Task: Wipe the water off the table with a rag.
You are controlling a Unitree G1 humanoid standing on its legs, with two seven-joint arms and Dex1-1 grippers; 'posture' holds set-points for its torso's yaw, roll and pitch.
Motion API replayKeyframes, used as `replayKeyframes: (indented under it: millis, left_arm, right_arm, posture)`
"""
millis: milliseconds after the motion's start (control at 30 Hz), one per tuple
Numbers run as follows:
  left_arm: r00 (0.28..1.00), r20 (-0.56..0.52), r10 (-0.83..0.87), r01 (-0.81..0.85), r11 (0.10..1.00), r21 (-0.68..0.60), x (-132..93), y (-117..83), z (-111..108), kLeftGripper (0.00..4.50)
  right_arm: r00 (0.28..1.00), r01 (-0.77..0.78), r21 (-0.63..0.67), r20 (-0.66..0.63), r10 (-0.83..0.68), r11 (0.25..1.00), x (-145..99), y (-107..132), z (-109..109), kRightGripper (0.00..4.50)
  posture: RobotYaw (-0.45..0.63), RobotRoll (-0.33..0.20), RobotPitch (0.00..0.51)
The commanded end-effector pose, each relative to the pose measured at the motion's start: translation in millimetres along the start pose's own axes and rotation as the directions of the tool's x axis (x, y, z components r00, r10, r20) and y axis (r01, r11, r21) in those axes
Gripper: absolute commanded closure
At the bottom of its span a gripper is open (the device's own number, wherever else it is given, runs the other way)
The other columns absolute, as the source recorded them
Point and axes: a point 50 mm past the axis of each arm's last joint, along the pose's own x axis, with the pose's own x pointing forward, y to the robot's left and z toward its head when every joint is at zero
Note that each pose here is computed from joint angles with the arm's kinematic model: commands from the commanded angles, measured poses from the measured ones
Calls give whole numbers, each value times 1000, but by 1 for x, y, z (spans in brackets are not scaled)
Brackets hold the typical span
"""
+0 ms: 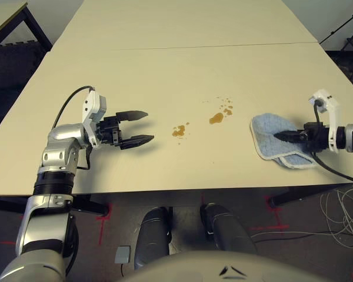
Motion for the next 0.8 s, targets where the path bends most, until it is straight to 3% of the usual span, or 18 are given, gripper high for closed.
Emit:
replayKeyframes:
  millis: [33,233,500,800]
  left_arm:
    - [1000,-18,-16,16,1000,6,0,-1,0,0]
    - [1000,-18,-10,10,1000,6,1,1,0,0]
    - [1000,-13,-7,7,1000,7,1,1,1,0]
    - [1000,-14,-1,1,1000,10,-1,1,2,0]
  right_arm:
    - [994,-30,-14,103,32,999,2,12,23,4470]
    - [987,-45,-14,151,46,999,25,22,32,4472]
    - [993,6,-19,121,-4,1000,67,20,18,4474]
    - [996,70,-97,66,-63,993,92,15,2,4476]
  posture:
    - [-227,0,139]
    - [-229,0,134]
    - [-218,0,132]
    - [-208,0,133]
